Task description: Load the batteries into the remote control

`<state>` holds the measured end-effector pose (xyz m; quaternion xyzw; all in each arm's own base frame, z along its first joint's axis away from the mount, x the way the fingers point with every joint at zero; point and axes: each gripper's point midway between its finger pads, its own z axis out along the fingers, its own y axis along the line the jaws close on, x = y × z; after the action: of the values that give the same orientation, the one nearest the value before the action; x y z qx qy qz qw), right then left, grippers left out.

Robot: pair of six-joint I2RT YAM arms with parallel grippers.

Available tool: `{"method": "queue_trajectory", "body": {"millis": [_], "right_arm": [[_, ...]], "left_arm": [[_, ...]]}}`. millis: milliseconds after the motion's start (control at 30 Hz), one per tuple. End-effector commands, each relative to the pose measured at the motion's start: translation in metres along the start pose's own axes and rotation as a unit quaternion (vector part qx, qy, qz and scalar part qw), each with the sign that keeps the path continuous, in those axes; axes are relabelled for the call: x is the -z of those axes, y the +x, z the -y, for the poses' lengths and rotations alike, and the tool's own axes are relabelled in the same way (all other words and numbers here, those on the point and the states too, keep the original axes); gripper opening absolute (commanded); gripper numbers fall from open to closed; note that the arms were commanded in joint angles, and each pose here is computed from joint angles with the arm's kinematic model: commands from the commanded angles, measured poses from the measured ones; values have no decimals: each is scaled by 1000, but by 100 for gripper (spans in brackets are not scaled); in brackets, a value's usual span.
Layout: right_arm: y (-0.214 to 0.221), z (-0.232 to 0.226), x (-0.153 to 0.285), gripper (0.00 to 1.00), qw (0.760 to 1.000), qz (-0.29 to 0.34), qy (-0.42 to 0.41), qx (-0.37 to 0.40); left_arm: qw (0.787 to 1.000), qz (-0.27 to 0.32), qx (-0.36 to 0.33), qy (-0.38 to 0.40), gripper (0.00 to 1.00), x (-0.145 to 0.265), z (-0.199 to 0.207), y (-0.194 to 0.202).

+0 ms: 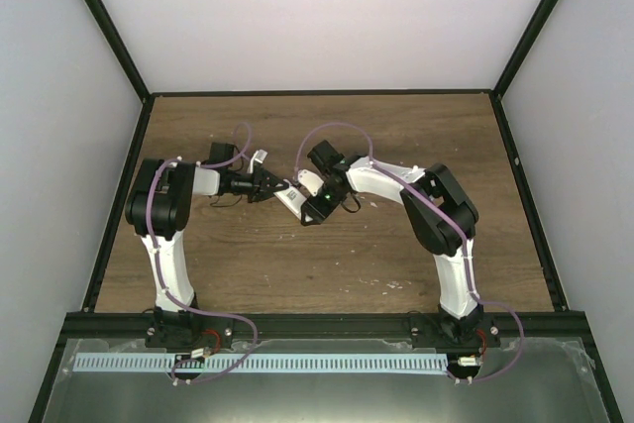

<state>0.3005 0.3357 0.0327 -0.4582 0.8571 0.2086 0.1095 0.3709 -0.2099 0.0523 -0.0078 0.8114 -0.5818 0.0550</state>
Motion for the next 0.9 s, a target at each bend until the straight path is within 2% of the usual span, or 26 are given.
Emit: {"method": "queue_trajectory", "body": {"millis": [0,300,567,867], "right_arm": [[-15,-6,1,59,1000,10,-1,18],[-26,-4,9,68,999,25,9,23],[-44,-9,36,71,997,61,15,33],[-46,11,67,71,995,96,29,2]], "left_arm": [[999,19,-30,-20,1,2,-1,-9],[999,19,-30,-20,1,2,-1,-9],[999,20,-32,-20,1,3,0,-9],[999,22,-29,-19,1,4,0,-9]]}}
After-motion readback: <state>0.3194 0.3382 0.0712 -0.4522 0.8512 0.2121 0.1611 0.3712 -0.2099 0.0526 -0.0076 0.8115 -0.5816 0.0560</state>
